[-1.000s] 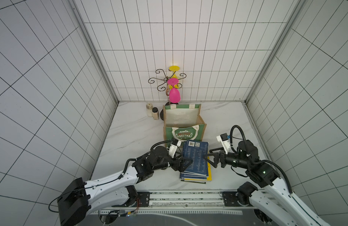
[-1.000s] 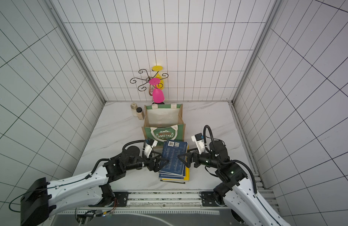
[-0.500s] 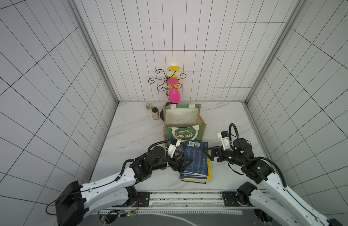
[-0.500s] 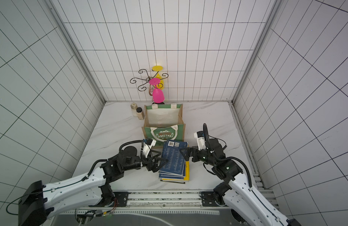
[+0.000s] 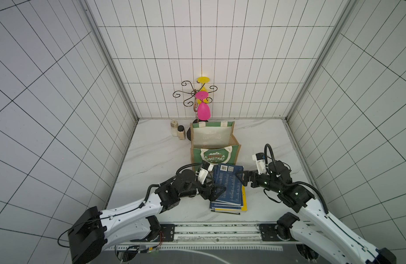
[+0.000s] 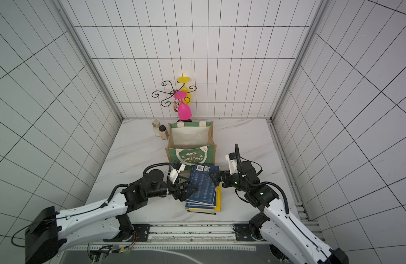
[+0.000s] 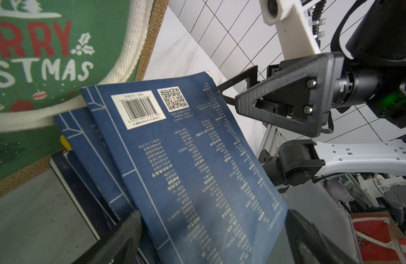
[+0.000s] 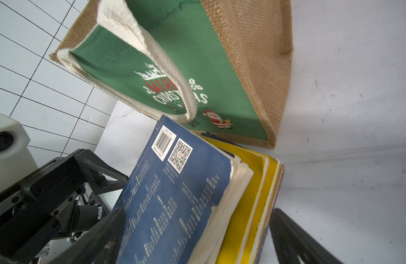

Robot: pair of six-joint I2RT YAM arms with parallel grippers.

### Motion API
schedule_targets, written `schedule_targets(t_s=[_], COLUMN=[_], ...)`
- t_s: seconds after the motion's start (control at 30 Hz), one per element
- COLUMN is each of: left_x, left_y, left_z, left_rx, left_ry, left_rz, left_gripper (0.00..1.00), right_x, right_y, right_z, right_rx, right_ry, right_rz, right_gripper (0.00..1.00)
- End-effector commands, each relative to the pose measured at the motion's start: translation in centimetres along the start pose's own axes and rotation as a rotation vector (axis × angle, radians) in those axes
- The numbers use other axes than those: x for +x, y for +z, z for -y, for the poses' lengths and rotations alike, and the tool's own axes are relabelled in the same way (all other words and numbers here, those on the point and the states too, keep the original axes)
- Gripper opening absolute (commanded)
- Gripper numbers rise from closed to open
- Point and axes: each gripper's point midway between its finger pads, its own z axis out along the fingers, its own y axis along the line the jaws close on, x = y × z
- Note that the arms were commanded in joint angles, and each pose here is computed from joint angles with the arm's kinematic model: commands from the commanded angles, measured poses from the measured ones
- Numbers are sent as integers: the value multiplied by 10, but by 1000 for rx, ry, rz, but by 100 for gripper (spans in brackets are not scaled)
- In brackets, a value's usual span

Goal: Put the books into the canvas bag
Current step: Pick up the book from the book.

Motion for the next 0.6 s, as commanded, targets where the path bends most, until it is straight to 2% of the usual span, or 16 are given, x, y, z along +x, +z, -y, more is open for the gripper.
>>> schedule_targets(t_s=[0.0, 0.4, 0.57], left_x=[-16, -10, -7], left_y=[1, 22, 28], left_z=[18, 29, 27], left_rx=[56, 89, 86], left_ry=[34, 45, 40], left_rz=[27, -27, -44], left_gripper=[97, 97, 97], right_x=[17, 19, 19], right_y=[9, 12, 13], right_z=[6, 1, 26], right_rx=[-10, -80, -11], right_ry=[-7, -24, 25], right_rz=[-43, -67, -64], right_gripper=[99, 99, 99])
